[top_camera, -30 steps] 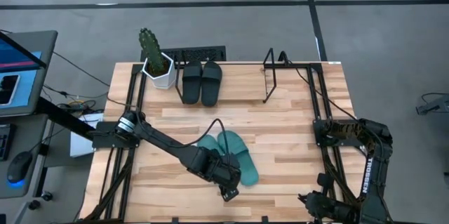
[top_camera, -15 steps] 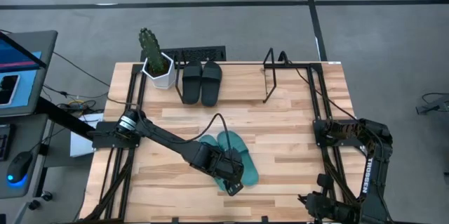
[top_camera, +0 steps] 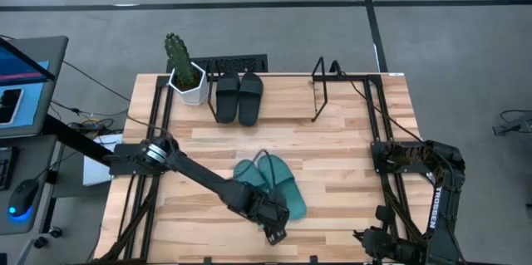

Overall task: Pick and place slides into the shelf
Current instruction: Put the left green slides on the shelf

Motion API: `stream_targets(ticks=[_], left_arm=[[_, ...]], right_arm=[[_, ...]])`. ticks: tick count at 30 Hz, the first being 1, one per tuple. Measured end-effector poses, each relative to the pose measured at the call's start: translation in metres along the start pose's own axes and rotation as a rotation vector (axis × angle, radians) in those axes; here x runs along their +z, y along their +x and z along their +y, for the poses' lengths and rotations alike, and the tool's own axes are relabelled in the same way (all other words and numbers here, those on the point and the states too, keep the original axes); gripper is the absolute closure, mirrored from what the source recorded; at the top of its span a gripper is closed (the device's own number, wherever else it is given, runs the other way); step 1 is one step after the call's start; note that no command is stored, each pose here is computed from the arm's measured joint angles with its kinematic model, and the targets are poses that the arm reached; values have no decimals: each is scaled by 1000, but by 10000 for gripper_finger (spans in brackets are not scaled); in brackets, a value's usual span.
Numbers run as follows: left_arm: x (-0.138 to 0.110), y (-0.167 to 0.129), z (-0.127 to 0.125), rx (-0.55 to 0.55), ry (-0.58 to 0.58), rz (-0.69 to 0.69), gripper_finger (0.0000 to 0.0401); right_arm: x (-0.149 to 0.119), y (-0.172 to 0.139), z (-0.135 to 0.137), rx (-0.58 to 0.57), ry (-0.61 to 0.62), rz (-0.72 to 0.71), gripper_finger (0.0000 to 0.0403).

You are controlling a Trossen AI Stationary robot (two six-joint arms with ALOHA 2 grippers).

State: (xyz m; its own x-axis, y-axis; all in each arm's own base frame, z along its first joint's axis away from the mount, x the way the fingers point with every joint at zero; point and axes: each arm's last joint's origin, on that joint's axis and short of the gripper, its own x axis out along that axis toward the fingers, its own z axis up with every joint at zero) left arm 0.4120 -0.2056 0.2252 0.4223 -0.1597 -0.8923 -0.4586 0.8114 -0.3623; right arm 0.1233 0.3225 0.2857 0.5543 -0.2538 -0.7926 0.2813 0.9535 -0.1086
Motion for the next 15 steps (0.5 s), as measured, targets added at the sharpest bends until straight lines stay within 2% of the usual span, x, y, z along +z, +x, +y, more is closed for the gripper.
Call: stream_targets(ticks=[4, 7, 15], left_arm=[[-13, 34, -2, -23, 5, 122, 225], [-20, 49, -2, -22, -7, 163, 225], [-24, 52, -4, 12, -19, 134, 225]], right_arm=[[0, 0, 0, 0, 0, 0, 403], [0, 0, 0, 0, 0, 0, 403], [0, 0, 0, -2, -1, 0, 403]])
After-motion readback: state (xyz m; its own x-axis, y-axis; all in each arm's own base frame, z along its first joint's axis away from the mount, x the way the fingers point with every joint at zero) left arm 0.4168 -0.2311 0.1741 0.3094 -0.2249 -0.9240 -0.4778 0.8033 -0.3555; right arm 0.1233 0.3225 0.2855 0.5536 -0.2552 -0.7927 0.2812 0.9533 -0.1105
